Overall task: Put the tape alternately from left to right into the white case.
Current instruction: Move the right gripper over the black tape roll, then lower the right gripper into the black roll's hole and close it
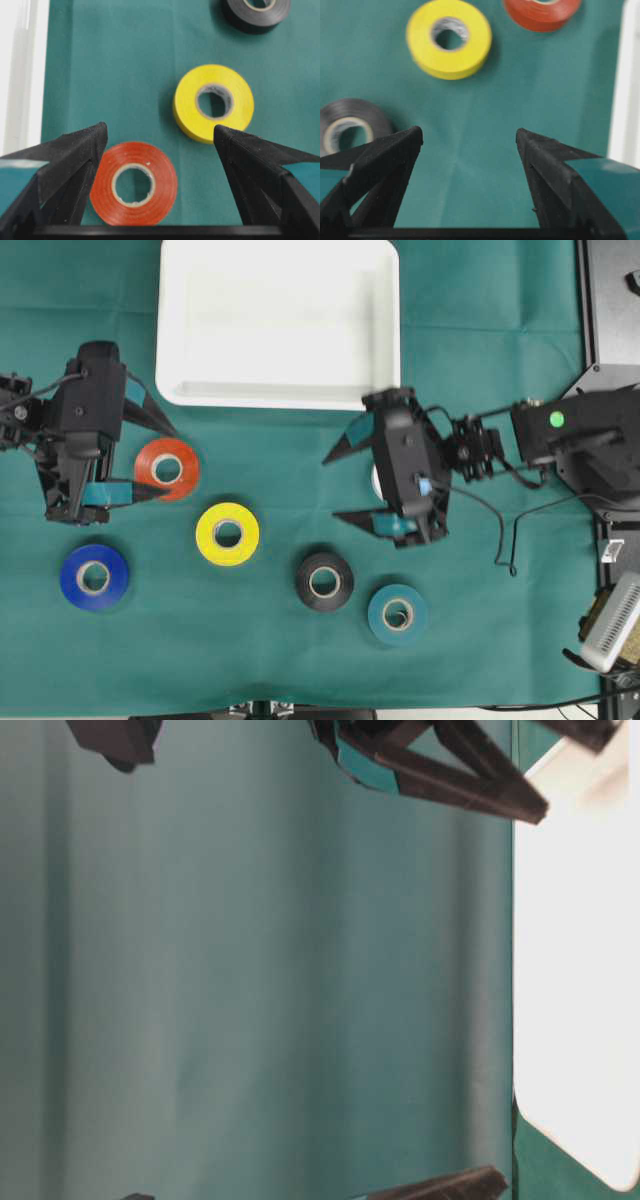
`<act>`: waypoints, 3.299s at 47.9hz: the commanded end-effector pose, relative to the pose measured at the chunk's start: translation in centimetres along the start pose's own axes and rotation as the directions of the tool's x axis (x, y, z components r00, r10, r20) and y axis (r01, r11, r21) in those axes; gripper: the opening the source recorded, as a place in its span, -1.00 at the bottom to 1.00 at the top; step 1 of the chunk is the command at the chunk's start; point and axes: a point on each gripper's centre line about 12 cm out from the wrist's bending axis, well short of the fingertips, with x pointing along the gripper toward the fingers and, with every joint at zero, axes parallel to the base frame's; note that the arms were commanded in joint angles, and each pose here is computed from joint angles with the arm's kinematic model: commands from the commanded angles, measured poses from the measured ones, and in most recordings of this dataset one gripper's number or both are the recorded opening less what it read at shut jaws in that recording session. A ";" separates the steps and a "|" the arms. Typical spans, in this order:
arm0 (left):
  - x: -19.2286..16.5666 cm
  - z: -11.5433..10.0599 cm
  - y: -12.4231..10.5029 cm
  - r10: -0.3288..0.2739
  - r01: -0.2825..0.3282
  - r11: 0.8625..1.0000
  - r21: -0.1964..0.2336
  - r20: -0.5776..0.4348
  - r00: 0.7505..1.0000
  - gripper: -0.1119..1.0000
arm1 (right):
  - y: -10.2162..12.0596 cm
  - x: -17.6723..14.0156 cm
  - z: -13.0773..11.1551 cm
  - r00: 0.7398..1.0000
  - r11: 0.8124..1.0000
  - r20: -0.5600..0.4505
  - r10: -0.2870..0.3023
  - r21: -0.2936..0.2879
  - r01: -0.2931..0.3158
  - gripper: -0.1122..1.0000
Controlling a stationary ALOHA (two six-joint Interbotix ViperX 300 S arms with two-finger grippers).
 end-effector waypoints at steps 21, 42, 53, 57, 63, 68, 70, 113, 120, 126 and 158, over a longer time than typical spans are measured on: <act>-0.6 0.7 -0.2 -0.008 0.008 1.000 0.003 0.033 0.999 0.28 | 2.0 -0.3 0.9 0.998 0.998 0.029 0.049 -0.027 -0.048 0.67; -0.6 0.7 -0.2 -0.006 0.006 1.000 0.004 0.033 0.999 0.27 | 4.6 2.1 0.0 0.995 0.995 -0.030 0.097 0.004 -0.097 0.67; -0.6 0.7 -0.2 -0.007 0.007 1.000 0.005 0.031 0.999 0.27 | 4.8 3.2 0.0 0.994 0.996 -0.051 0.094 0.015 -0.093 0.66; -0.6 0.6 -0.2 -0.006 0.006 1.000 0.004 0.030 1.000 0.27 | 4.8 3.7 0.0 0.994 0.996 -0.058 0.092 0.015 -0.092 0.67; -0.6 0.5 -0.2 -0.007 0.007 1.000 0.005 0.027 1.000 0.27 | 4.8 4.5 -0.5 0.993 0.996 -0.081 0.088 0.013 -0.087 0.67; -0.6 0.5 -0.2 -0.007 0.007 1.000 0.005 0.027 1.000 0.27 | 4.9 5.2 -0.8 0.991 0.996 -0.101 0.084 0.013 -0.083 0.67; -0.6 0.4 -0.2 -0.007 0.006 1.000 0.005 0.025 1.000 0.27 | 4.9 5.5 -1.0 0.990 0.997 -0.111 0.082 0.014 -0.081 0.67; -0.6 0.5 -0.2 -0.006 0.006 1.000 0.002 0.027 1.000 0.27 | 4.8 9.2 -3.5 0.972 0.998 -0.228 0.058 0.006 -0.058 0.65; -0.6 0.4 -0.2 -0.007 0.007 1.000 0.003 0.025 1.000 0.27 | 4.8 9.2 -3.5 0.972 0.998 -0.228 0.058 0.006 -0.058 0.52; -0.6 0.4 -0.1 -0.005 0.005 1.000 0.002 0.026 1.000 0.27 | 4.9 9.2 -3.5 0.972 0.998 -0.228 0.059 0.005 -0.059 -0.03; -0.6 0.4 -0.1 -0.005 0.005 1.000 0.002 0.026 1.000 0.27 | 5.2 6.0 0.7 0.991 0.997 -0.106 0.080 0.008 -0.080 -0.47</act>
